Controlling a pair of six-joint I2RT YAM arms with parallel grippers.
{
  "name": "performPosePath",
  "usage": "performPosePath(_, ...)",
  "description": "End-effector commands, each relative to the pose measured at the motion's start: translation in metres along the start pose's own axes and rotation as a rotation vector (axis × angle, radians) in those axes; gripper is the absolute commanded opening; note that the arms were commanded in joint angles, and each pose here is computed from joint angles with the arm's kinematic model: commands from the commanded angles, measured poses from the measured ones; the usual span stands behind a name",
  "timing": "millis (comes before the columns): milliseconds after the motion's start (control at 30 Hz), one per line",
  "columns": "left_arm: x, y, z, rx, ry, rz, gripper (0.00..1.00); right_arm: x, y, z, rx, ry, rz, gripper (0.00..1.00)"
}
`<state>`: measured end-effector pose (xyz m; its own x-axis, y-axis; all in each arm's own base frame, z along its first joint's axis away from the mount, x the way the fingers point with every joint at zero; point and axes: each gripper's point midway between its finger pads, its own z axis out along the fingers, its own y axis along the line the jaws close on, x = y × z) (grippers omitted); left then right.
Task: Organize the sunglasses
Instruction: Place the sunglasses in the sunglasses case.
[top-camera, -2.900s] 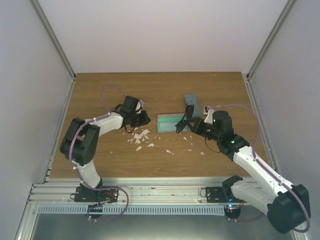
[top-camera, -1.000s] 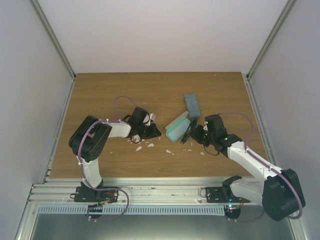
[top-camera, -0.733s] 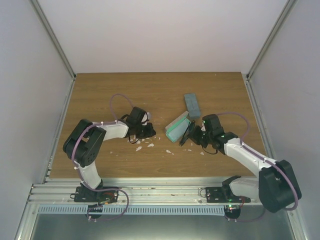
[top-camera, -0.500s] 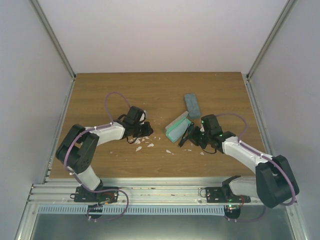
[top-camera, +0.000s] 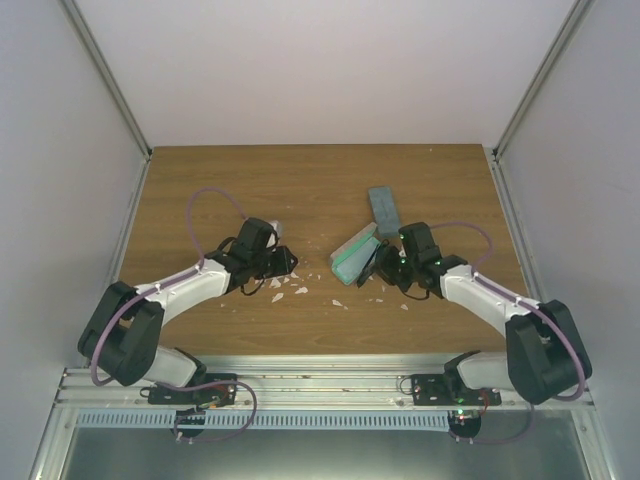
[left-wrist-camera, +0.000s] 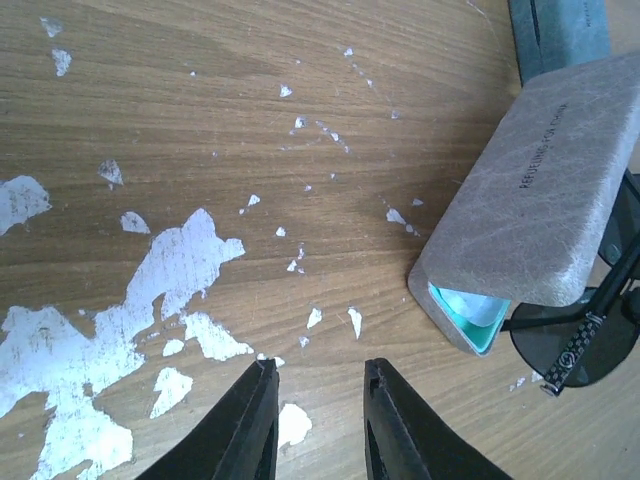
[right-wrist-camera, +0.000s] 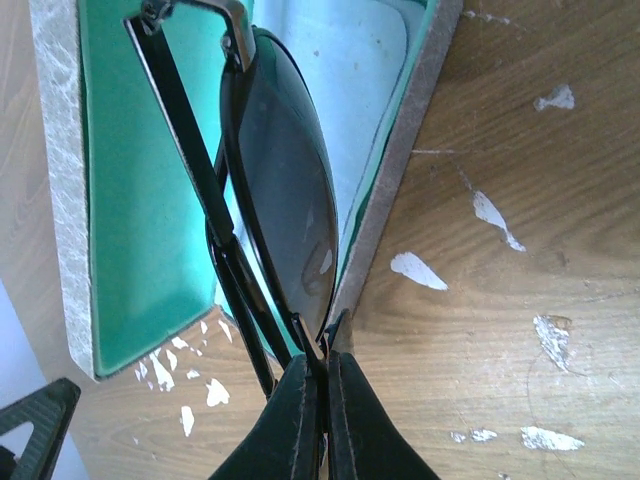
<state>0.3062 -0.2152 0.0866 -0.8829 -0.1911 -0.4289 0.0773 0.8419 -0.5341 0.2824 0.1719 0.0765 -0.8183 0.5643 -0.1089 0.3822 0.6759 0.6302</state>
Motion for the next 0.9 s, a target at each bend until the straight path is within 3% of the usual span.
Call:
performPosePath(0,0.002,0.001,-0.006,0.002,-0.021,0.006,0.26,-0.013,0.007,0.000,0.010,-0.029,0.036,0.01)
performPosePath(300,0.010,0.005,-0.004,0.001,0.003,0.023,0.27,-0.020,0.004,0.007,0.043,-0.049,0.064,0.01)
performPosePath(867,0.008,0.002,-0.001,0.007,0.005,0.025,0.26,-0.009,0.040,-0.014,-0.075,0.029,0.113,0.02)
